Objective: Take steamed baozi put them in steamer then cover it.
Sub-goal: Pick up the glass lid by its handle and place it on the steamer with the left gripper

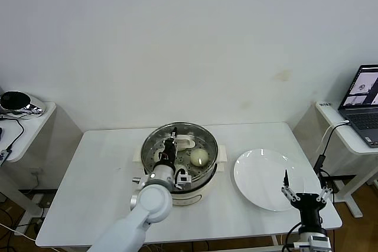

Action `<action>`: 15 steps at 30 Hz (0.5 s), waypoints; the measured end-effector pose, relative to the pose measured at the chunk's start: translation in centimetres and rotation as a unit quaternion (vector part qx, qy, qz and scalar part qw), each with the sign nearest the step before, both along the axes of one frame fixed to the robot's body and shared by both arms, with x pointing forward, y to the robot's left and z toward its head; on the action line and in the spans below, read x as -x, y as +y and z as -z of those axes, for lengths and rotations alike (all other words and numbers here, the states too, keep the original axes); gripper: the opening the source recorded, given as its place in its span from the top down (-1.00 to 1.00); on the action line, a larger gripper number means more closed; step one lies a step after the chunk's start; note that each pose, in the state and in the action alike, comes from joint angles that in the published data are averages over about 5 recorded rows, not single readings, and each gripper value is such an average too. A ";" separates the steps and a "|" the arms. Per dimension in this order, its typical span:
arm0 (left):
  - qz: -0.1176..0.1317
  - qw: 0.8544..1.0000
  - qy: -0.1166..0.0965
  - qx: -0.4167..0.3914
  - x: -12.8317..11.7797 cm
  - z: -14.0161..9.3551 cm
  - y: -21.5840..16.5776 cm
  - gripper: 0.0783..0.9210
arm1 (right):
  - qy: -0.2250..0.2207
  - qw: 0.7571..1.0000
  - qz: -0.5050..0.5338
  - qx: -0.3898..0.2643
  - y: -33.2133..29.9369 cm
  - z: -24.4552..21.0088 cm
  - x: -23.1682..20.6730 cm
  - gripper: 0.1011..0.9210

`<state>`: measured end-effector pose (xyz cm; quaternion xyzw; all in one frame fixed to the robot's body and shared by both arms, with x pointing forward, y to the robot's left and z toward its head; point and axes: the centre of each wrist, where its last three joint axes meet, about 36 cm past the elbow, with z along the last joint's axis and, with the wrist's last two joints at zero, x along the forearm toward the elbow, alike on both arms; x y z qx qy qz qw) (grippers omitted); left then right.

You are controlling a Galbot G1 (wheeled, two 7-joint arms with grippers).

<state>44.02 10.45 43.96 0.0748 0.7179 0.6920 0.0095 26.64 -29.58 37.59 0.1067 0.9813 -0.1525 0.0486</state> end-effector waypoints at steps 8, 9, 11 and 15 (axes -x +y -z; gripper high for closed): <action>-0.001 1.000 0.003 0.007 0.3 0.4 -0.4 0.83 | 0.002 1.000 -0.003 -0.001 0.3 0.1 0.0 -0.76; -0.001 1.000 0.002 0.008 0.3 0.5 -0.4 0.83 | 0.002 1.000 -0.004 0.000 0.3 0.2 0.0 -0.76; -0.001 1.000 0.000 0.011 0.4 0.5 -0.5 0.79 | 0.003 1.000 -0.004 0.000 0.3 0.2 0.1 -0.76; -0.002 1.000 -0.002 0.016 0.5 0.5 -0.6 0.55 | 0.003 1.000 -0.004 0.000 0.3 0.2 0.1 -0.76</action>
